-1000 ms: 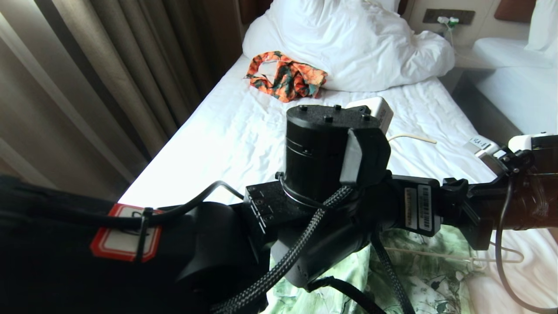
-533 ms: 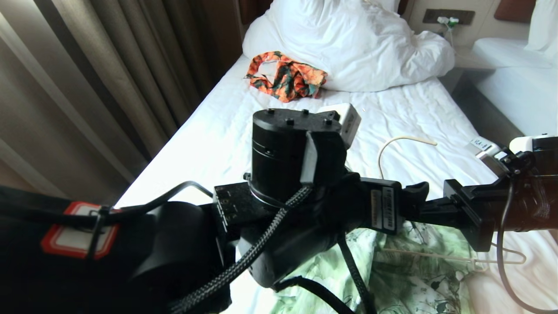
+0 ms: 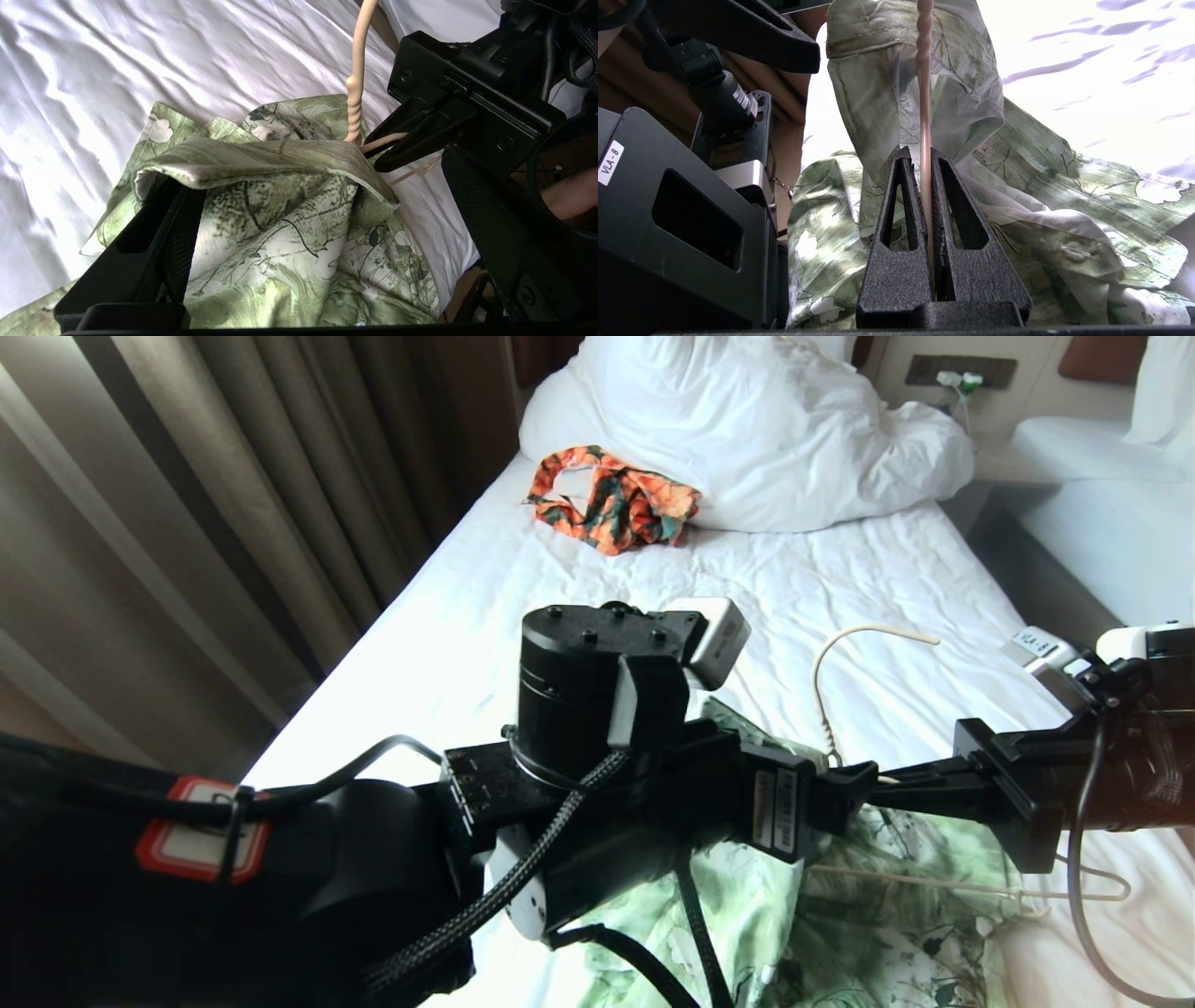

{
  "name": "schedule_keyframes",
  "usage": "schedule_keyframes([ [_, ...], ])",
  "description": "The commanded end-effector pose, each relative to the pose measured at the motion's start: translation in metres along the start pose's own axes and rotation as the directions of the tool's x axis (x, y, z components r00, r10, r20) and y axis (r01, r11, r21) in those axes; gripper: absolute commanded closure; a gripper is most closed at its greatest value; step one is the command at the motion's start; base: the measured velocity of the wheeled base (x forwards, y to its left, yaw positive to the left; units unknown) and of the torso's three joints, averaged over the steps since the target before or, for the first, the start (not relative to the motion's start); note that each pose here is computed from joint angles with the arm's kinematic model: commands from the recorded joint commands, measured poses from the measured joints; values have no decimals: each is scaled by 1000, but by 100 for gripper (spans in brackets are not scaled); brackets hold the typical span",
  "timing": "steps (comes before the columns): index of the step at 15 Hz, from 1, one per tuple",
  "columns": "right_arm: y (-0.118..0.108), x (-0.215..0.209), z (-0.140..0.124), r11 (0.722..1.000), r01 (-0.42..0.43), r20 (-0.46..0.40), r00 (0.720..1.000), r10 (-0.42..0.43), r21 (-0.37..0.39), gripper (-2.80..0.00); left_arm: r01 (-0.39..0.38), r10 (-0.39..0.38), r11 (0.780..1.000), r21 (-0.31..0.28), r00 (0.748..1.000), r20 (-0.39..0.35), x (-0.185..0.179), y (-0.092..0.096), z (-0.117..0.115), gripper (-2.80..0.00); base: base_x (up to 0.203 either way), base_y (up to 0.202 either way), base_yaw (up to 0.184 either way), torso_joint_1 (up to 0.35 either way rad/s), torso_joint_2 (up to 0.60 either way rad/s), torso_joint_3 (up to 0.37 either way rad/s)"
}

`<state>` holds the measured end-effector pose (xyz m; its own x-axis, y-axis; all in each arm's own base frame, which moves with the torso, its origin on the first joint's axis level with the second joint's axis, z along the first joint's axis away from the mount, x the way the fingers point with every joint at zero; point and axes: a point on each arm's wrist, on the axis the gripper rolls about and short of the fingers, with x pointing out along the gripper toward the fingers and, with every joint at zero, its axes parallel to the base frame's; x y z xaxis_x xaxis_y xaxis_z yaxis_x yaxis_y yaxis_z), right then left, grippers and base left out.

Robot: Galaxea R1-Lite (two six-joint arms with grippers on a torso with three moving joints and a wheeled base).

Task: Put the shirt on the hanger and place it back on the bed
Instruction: Hook the other side of the shirt onto the hanger

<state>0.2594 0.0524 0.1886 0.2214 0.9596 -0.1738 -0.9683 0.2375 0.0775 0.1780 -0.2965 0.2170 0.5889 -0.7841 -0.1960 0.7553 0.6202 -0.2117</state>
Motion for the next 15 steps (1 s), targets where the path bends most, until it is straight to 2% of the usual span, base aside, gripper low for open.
schedule_keyframes([
  [1, -1, 0, -1, 1000, -3, 2, 1000, 3, -1, 0, 27, -28, 999, 25, 1000, 14, -3, 6, 1, -280, 0, 0, 0, 0, 0, 0],
  [3, -1, 0, -1, 1000, -4, 2, 1000, 4, 0, 0, 46, -47, 993, 107, 999, 7, -3, 10, -4, -280, 0, 0, 0, 0, 0, 0],
  [5, -2, 0, -2, 1000, -5, 1, 1000, 5, 2, 0, 52, -55, 986, 158, 998, 14, -7, 17, -4, -280, 0, 0, 0, 0, 0, 0],
  [9, -3, 0, -1, 1000, -14, 5, 1000, 14, -1, 0, 48, -61, 977, 208, 996, 58, -21, 25, 8, -280, 0, 0, 0, 0, 0, 0],
  [11, -2, 1, -1, 1000, -24, 9, 1000, 24, -2, 0, 39, -49, 969, 243, 998, 36, -22, 30, 2, -280, 0, 0, 0, 0, 0, 0],
  [15, -1, 2, 1, 999, -31, 11, 999, 31, -9, 0, 70, -68, 951, 302, 998, -16, -22, 34, -15, -280, 0, 0, 0, 0, 0, 0],
])
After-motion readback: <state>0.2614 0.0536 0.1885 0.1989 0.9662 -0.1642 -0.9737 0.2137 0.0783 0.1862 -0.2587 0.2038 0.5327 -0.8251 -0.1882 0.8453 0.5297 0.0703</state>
